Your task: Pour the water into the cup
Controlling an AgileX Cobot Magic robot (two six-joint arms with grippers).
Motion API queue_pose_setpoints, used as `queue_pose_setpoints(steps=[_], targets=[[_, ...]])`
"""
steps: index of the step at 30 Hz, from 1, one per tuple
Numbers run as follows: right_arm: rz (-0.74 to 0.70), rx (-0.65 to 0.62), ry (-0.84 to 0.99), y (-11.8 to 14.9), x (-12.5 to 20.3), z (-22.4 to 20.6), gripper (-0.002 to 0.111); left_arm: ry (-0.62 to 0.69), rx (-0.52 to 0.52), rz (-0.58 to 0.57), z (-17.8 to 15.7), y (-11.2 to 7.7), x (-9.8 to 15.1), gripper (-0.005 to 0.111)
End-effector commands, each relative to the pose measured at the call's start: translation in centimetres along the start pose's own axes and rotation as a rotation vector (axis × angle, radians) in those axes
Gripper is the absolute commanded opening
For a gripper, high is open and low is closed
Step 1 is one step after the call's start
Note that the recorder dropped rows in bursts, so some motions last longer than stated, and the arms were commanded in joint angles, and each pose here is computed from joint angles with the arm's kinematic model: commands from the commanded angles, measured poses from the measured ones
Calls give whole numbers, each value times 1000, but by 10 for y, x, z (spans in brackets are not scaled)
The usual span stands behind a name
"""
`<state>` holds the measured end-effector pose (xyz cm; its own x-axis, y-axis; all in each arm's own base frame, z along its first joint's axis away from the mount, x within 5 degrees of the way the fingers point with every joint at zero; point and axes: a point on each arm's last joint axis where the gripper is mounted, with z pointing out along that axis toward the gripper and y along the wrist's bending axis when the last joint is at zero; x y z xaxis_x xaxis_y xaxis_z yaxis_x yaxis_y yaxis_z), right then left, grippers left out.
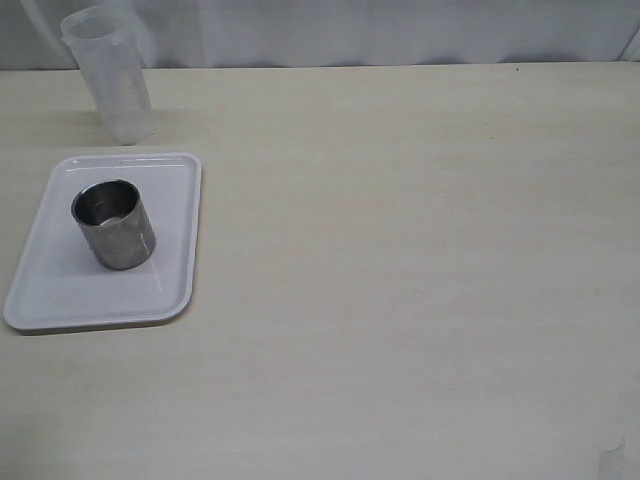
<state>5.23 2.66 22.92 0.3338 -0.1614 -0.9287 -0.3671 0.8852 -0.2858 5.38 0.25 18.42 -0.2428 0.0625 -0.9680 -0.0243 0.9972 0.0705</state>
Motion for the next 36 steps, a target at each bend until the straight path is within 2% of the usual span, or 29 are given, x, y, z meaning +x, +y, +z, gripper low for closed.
queue_pose_setpoints(steps=[1,10,17,28,36], targets=[[4,-8,21,1,3,-3,4,-7,1,-4,0,0,0,0],[59,-14,82,2,9,-6,4,-7,1,-4,0,0,0,0],[154,-22,194,4,18,-7,4,-7,1,-4,0,0,0,0],[205,-26,371,6,34,-11,4,-7,1,-4,0,0,0,0],[226,90,498,2,44,-16,4,-7,1,-4,0,0,0,0]])
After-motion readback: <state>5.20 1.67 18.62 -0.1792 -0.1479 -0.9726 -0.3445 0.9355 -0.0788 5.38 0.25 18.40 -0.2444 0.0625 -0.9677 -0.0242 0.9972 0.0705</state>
